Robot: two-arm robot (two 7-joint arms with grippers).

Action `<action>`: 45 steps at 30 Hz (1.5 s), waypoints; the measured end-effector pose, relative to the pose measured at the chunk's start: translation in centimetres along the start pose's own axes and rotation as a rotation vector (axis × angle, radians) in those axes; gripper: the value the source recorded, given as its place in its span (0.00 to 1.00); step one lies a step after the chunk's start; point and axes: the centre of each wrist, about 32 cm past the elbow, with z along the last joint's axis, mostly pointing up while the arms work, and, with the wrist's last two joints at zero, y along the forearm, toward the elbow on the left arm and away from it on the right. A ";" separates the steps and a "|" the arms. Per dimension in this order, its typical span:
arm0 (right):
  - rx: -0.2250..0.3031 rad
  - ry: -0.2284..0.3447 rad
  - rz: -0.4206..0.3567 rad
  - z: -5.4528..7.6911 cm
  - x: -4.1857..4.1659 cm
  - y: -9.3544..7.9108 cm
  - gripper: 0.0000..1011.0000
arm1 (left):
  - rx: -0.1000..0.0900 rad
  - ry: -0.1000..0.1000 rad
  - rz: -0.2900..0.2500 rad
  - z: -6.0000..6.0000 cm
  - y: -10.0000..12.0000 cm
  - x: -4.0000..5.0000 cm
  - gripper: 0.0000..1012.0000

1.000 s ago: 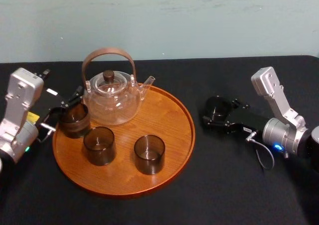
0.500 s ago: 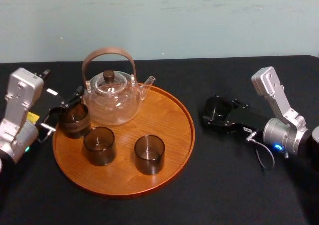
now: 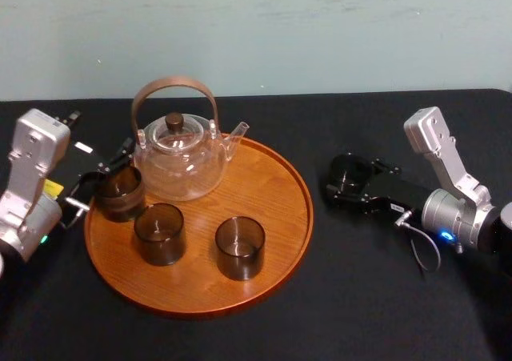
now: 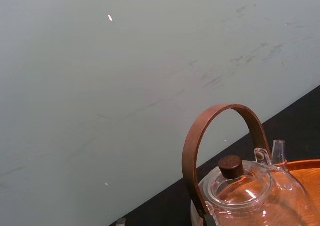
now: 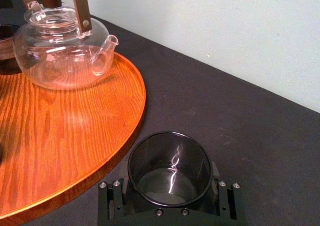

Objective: Pick up the glass from the table and place it on the tray.

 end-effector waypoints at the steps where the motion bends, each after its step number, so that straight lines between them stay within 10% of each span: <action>1: 0.000 0.000 0.000 0.0 0.00 0.0 0.90 | 0.000 0.000 0.000 0.0 0.0 0.00 0.99; 23: 0.076 -0.062 0.036 1.9 -1.06 -0.5 0.90 | 0.000 0.000 0.000 0.0 0.0 0.00 0.99; 45: 0.108 -0.102 0.157 5.2 -3.30 4.1 0.90 | 0.000 0.000 0.000 0.0 0.0 0.00 0.99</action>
